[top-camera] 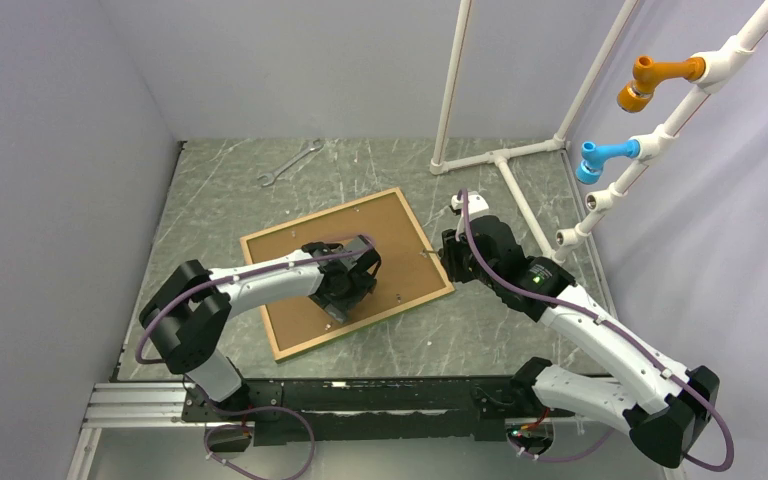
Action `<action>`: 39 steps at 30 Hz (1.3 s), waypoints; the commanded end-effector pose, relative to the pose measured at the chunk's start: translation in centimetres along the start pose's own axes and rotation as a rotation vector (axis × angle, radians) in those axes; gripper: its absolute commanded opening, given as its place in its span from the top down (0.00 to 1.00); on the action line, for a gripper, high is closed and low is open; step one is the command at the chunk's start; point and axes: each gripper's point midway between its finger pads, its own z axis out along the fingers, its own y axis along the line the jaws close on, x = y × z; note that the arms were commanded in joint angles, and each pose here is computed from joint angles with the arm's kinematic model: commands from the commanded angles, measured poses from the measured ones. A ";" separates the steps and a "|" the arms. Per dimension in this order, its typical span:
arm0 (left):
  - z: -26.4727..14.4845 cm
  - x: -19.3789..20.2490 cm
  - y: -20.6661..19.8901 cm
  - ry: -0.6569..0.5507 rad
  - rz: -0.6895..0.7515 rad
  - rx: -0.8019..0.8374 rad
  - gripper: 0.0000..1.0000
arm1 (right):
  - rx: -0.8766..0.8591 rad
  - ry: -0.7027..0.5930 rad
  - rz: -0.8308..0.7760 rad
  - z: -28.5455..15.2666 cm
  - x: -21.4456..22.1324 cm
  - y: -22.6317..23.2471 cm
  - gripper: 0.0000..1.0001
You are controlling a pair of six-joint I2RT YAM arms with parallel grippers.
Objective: Take the photo out of the frame
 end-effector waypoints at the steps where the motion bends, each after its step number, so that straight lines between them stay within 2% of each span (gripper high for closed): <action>1: -2.4 -4.8 3.7 -0.256 -0.069 -0.130 0.23 | -0.018 -0.069 0.017 -0.5 -1.5 0.2 1.00; 3: -4.0 -6.3 2.5 -0.360 0.077 -0.041 0.20 | -0.011 -0.070 0.025 -0.4 -1.5 0.1 1.00; 5: -5.3 -6.9 0.7 -0.409 0.272 0.064 0.10 | -0.008 -0.056 0.031 -0.1 -1.3 0.2 1.00; 8: -6.9 -5.8 -2.0 -0.378 0.597 0.275 0.09 | 0.043 -0.031 0.054 0.4 -0.9 -0.4 1.00; 9: -7.5 -5.4 -2.1 -0.362 0.659 0.330 0.09 | 0.058 -0.022 0.060 0.5 -0.9 -0.7 1.00; 12: -9.5 -4.6 -2.1 -0.327 0.734 0.504 0.10 | 0.081 -0.005 0.090 0.9 -1.0 -1.0 1.00; 15: -10.5 -4.0 -1.8 -0.274 0.785 0.645 0.08 | 0.175 -0.017 0.196 1.4 -1.1 -3.4 1.00; 17: -11.0 -3.3 -2.1 -0.206 0.848 0.739 0.03 | 0.175 -0.038 0.294 2.0 -1.0 -4.8 1.00; 19: -11.3 -1.7 -2.2 -0.087 0.964 0.816 0.01 | 0.094 -0.059 0.399 2.6 -1.1 -5.3 1.00; 22: -10.9 0.0 -2.7 0.029 1.140 0.827 0.01 | 0.017 -0.109 0.526 2.8 -1.2 -6.1 1.00; 23: -10.3 0.5 -2.7 0.058 1.191 0.821 0.05 | 0.008 -0.122 0.561 2.9 -1.1 -6.5 1.00; 25: -9.7 1.4 -3.5 0.070 1.272 0.856 0.11 | 0.001 -0.124 0.630 3.2 -0.5 -7.6 1.00; 28: -8.5 2.6 -4.6 0.052 1.379 0.862 0.14 | -0.059 -0.123 0.698 3.2 -0.3 -8.2 1.00; 31: -6.2 4.3 -5.0 0.023 1.567 0.728 0.17 | -0.070 -0.094 0.694 2.9 0.0 -8.4 1.00; 33: -5.2 5.2 -5.1 0.000 1.698 0.666 0.23 | -0.054 -0.096 0.670 2.5 0.0 -8.6 1.00; 39: -1.9 4.7 -5.1 -0.058 1.958 0.486 0.37 | -0.028 -0.129 0.605 0.7 -0.3 -8.8 1.00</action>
